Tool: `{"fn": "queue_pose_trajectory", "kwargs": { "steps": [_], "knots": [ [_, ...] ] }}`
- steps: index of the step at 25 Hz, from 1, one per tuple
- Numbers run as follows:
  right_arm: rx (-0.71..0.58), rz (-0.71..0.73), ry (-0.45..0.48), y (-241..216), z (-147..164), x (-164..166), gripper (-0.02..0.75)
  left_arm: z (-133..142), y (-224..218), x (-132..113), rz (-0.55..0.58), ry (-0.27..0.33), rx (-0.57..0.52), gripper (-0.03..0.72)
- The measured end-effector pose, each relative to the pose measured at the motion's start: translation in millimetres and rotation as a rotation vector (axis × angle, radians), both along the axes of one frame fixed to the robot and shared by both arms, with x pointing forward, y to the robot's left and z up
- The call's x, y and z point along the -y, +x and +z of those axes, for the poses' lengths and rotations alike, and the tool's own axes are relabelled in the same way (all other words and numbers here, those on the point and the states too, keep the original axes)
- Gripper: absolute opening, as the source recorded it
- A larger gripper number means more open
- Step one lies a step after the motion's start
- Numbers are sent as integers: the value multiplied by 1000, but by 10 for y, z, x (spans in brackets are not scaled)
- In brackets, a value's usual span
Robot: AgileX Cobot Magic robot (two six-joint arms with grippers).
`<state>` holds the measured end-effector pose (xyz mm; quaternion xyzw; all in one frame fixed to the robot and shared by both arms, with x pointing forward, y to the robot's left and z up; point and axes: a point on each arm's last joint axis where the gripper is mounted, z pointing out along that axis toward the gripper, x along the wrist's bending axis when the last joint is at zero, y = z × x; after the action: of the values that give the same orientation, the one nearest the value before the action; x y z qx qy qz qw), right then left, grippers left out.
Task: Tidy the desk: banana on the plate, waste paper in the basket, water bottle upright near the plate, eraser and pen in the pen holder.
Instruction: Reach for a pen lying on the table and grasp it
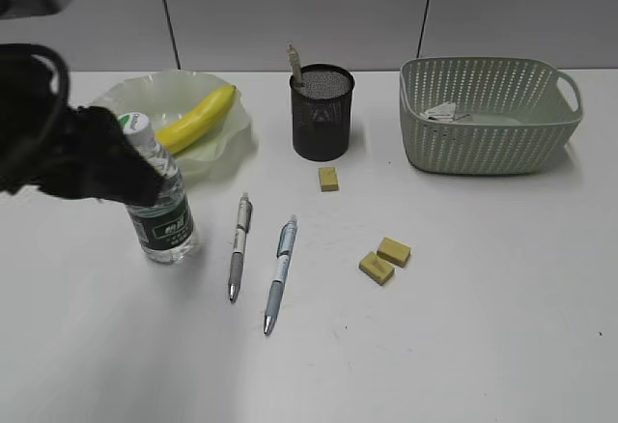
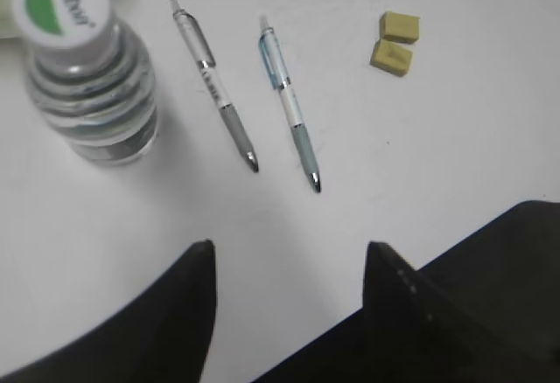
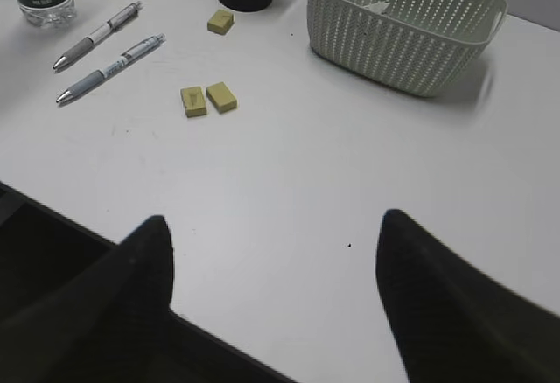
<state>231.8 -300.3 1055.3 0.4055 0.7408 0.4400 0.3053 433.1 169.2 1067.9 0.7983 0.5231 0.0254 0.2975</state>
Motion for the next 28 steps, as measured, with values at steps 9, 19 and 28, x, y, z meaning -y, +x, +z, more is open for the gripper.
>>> {"fn": "queue_pose_trajectory", "kwargs": {
  "steps": [9, 19, 28],
  "knots": [
    [0, 0, 0, 0, 0, 0, 569, -253, 463, 564, 80, 50, -193, 405],
    [1, 0, 0, 0, 1, 0, 568, -669, 773, 940, 211, 197, -327, 403],
    [1, 0, 0, 0, 1, 0, 568, -895, 1175, 1176, 264, 271, -313, 403]
  ]
}}
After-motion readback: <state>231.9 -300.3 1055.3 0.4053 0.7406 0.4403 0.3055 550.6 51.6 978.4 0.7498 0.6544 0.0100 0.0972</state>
